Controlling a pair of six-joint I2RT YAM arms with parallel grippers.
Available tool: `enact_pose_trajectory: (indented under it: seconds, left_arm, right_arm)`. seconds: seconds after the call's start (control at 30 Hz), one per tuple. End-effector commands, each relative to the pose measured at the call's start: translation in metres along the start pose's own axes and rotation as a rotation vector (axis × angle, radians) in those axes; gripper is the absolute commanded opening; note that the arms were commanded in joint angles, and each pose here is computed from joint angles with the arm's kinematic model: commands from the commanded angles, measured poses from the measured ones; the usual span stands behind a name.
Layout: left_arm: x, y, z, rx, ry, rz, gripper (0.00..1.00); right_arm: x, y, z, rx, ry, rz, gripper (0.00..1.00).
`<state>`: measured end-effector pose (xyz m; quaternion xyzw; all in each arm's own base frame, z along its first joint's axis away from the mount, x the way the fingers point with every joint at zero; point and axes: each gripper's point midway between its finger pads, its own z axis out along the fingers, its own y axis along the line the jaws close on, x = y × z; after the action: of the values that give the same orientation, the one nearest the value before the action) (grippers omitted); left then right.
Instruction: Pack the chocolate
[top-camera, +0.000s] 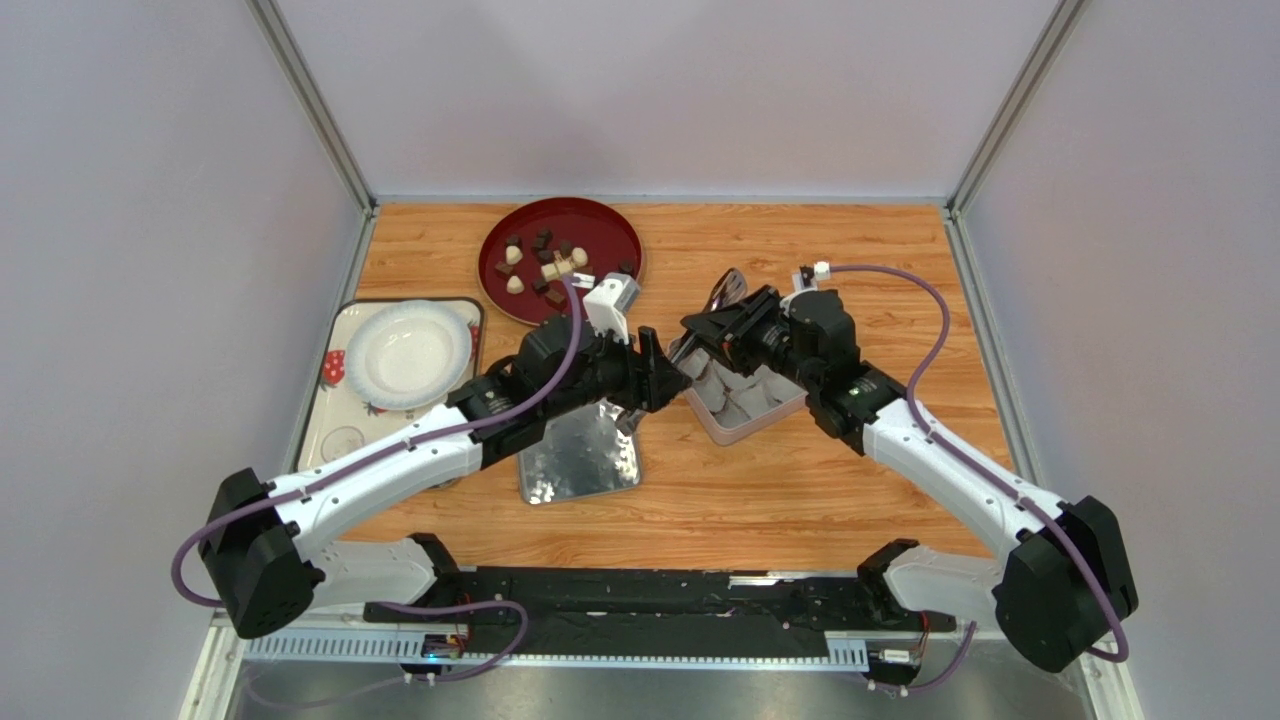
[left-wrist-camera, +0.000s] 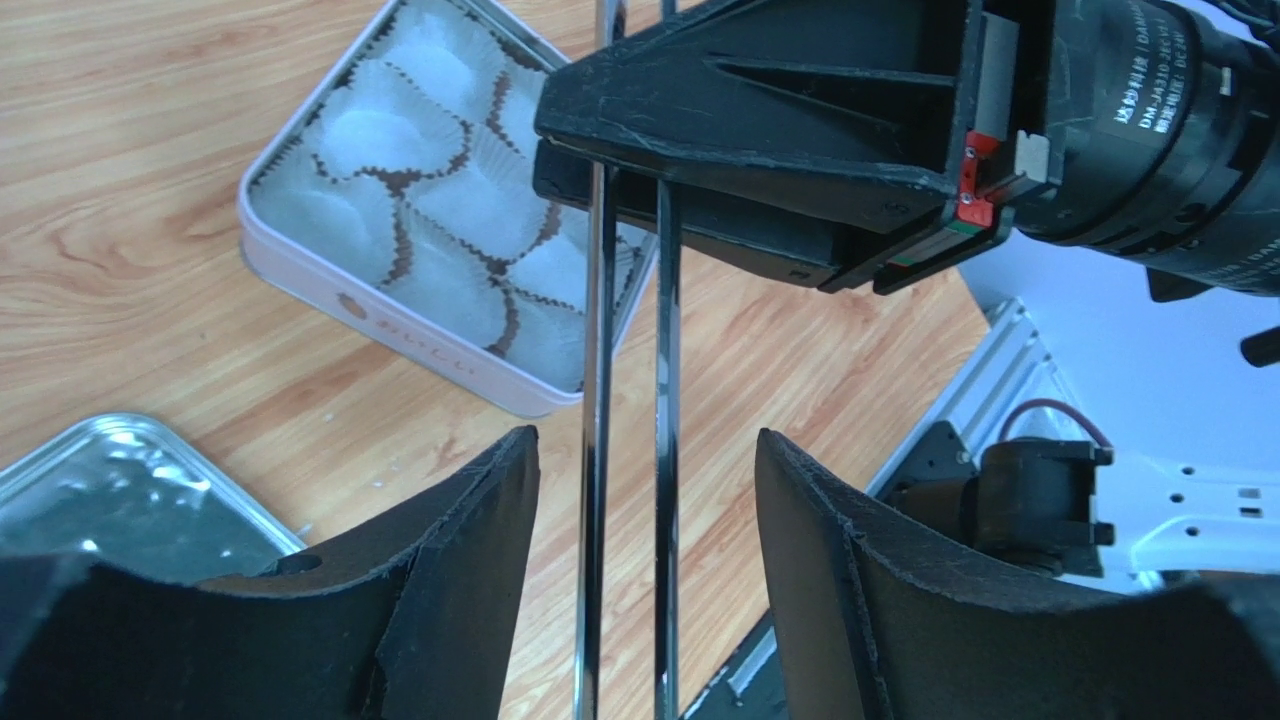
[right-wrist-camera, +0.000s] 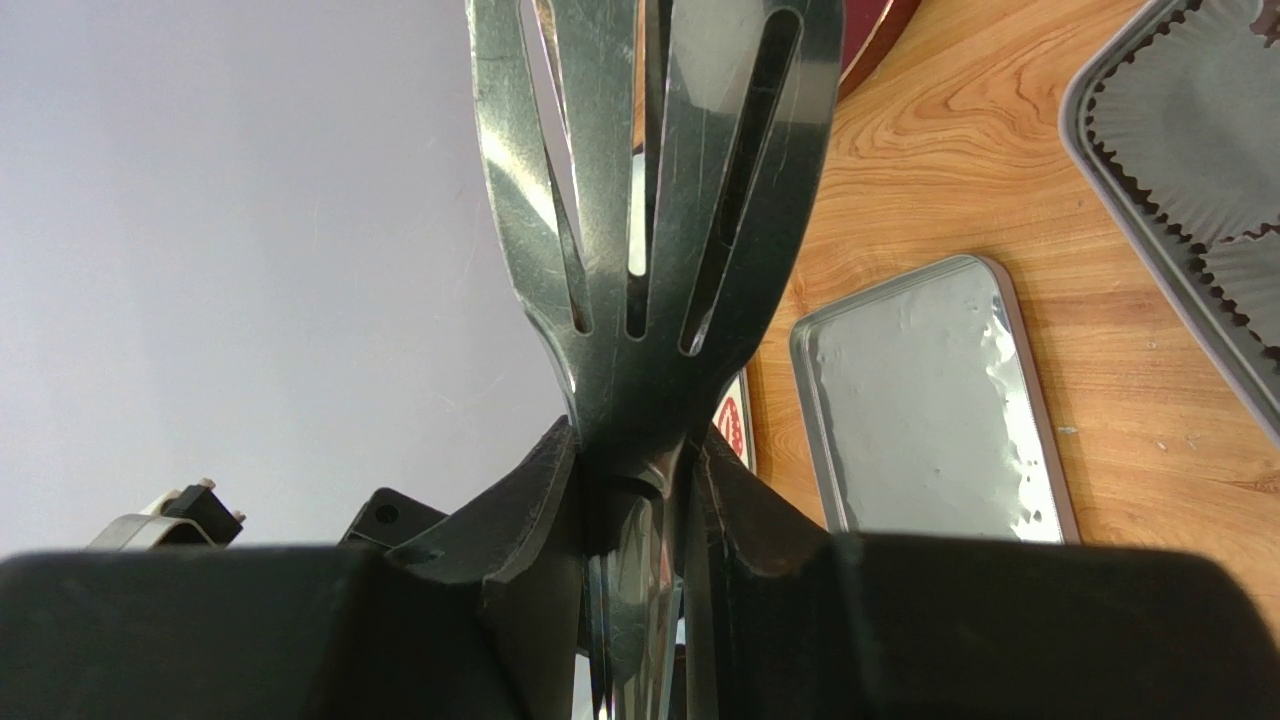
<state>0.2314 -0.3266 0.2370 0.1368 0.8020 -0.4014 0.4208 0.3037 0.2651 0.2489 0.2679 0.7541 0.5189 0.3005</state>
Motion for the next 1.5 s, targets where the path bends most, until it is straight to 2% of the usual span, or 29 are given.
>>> enact_pose_trajectory:
  seconds: [0.0,0.27,0.93,1.03,1.07,1.13,1.17,1.23,1.27,1.37,1.47]
  left_arm:
    - [-0.013,-0.019,-0.004,0.093,-0.057,-0.037,0.62]
    - [-0.013,-0.02,-0.007,0.104,-0.063,-0.026,0.58]
    - [-0.011,-0.007,-0.008,0.035,-0.044,0.033,0.39]
    - [-0.013,-0.001,-0.012,-0.006,-0.037,0.067,0.34]
    - [-0.013,0.002,-0.013,-0.019,-0.03,0.089,0.34]
    - [-0.013,0.007,-0.015,-0.063,0.0,0.106,0.35]
    - [-0.012,0.009,-0.016,-0.072,0.017,0.119,0.36]
    - [-0.015,0.022,-0.02,-0.15,0.018,0.126,0.38]
    - [-0.018,0.025,-0.022,-0.163,0.013,0.133,0.39]
    - [-0.024,0.037,-0.029,-0.2,0.024,0.135,0.41]
    - [-0.029,0.05,-0.038,-0.248,0.04,0.152,0.42]
  right_arm:
    - [-0.006,0.027,-0.006,-0.101,-0.015,0.023,0.0]
    - [-0.005,0.022,-0.006,-0.096,-0.015,0.046,0.0]
    - [-0.001,0.014,-0.002,-0.078,0.003,0.056,0.02]
    - [-0.002,0.014,-0.004,-0.065,-0.001,0.028,0.16]
    - [-0.003,0.014,-0.005,-0.059,-0.003,0.019,0.27]
    - [-0.005,0.015,-0.007,-0.036,-0.002,-0.018,0.38]
    - [-0.003,0.008,-0.009,0.001,0.006,-0.032,0.49]
    - [-0.007,0.015,-0.014,0.002,0.002,-0.081,0.58]
    - [-0.006,0.01,-0.016,0.031,0.008,-0.092,0.67]
    - [-0.014,0.004,-0.028,0.068,-0.01,-0.16,0.77]
    - [-0.027,-0.001,-0.048,0.103,-0.066,-0.259,0.82]
